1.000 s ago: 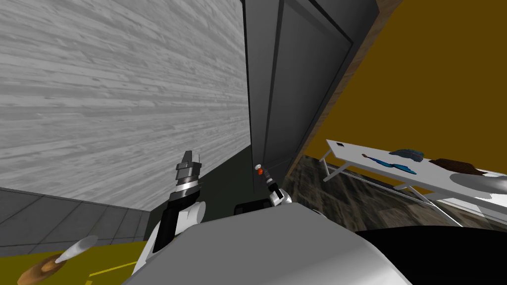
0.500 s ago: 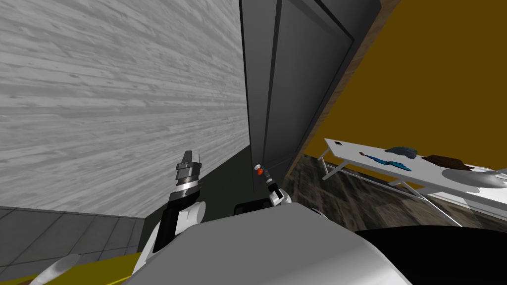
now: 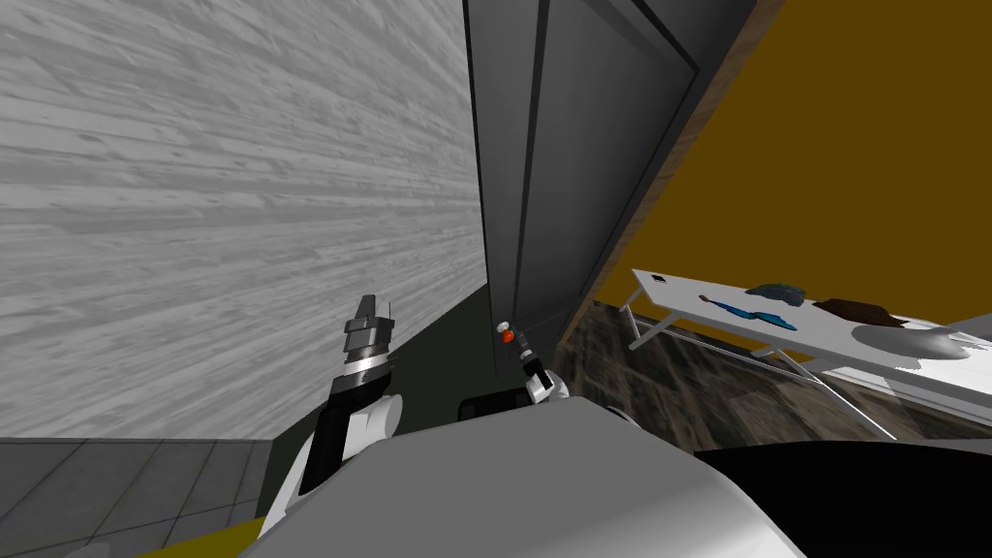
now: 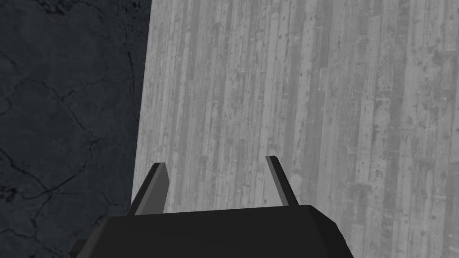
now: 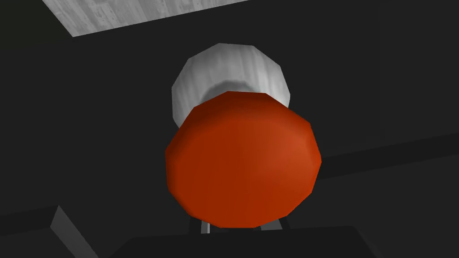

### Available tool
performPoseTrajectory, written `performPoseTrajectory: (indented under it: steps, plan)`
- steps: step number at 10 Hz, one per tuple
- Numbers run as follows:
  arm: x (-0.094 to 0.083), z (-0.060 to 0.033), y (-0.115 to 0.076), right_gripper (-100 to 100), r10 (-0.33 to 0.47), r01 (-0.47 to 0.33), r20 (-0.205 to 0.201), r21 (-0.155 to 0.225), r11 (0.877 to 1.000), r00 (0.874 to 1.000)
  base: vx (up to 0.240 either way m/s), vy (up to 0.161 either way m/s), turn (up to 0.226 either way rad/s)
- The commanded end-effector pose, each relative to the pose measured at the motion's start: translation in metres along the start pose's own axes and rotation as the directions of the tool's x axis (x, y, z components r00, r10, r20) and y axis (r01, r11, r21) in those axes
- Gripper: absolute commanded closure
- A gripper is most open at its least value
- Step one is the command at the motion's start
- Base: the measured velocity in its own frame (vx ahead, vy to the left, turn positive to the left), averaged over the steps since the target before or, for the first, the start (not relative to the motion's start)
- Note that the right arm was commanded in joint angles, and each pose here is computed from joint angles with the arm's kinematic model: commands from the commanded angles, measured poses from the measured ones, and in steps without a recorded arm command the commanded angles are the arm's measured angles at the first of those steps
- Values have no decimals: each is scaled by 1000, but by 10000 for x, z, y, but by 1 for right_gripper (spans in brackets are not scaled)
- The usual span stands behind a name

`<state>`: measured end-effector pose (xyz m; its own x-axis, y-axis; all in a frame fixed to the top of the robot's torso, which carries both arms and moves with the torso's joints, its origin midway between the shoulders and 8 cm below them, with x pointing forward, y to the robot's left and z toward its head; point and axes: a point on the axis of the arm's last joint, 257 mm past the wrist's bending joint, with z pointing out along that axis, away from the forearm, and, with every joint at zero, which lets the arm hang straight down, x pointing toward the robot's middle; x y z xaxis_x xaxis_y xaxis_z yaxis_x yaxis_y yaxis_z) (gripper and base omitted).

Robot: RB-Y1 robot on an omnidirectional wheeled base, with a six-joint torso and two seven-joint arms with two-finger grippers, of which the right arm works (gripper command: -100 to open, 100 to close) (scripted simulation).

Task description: Push the door open

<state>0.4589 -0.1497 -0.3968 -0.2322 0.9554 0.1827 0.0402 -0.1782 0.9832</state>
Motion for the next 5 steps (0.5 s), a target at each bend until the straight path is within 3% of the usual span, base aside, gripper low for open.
performPoseTrajectory:
  steps: [1, 3, 5]
  plan:
    - [38, 66, 94, 100, 47, -47, -9, -24, 999, 999, 47, 40, -31]
    - [48, 76, 91, 100, 97, -98, -9, -23, 995, 995, 43, 30, -37]
    - [69, 96, 84, 100, 180, -180, -8, -22, 983, 984, 52, 35, -68]
